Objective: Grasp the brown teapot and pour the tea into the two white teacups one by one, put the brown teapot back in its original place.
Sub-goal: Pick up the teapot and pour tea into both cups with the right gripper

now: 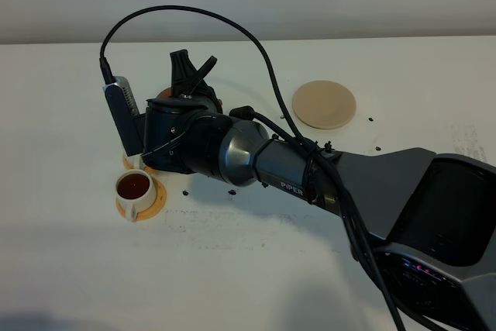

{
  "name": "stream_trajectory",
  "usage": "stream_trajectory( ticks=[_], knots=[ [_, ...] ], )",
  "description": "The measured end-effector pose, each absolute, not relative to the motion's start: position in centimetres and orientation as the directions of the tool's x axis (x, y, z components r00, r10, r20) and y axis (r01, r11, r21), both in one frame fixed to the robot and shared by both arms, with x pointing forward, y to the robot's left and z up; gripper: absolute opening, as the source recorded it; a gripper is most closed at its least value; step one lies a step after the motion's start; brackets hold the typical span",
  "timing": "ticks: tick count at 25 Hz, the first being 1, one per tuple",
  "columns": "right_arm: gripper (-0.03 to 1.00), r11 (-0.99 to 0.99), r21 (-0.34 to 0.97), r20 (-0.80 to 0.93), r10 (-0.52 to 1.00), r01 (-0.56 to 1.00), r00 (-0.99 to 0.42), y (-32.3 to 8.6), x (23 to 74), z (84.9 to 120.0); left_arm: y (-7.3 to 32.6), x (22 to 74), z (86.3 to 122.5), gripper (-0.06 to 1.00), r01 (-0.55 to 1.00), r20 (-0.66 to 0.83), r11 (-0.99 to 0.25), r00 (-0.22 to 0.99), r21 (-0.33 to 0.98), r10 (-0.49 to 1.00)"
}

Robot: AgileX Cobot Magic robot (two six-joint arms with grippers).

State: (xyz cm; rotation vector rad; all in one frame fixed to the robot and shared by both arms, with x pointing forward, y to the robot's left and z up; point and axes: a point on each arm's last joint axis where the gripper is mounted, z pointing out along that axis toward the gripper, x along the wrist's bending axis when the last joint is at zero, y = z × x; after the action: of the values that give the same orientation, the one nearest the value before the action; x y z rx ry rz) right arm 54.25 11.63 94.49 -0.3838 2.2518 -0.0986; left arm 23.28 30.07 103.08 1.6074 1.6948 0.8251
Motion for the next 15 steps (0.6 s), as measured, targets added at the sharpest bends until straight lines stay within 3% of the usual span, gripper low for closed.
stream_trajectory(
  ticks=[15],
  knots=[
    [0.1,0.926,-0.263,-0.732,-0.374,-0.27,-0.57,11.54,54.45,94.71,30.07,23.28,103.08,0.56,0.588,-0.036,0.049,-0.035,0.807,0.999]
  ],
)
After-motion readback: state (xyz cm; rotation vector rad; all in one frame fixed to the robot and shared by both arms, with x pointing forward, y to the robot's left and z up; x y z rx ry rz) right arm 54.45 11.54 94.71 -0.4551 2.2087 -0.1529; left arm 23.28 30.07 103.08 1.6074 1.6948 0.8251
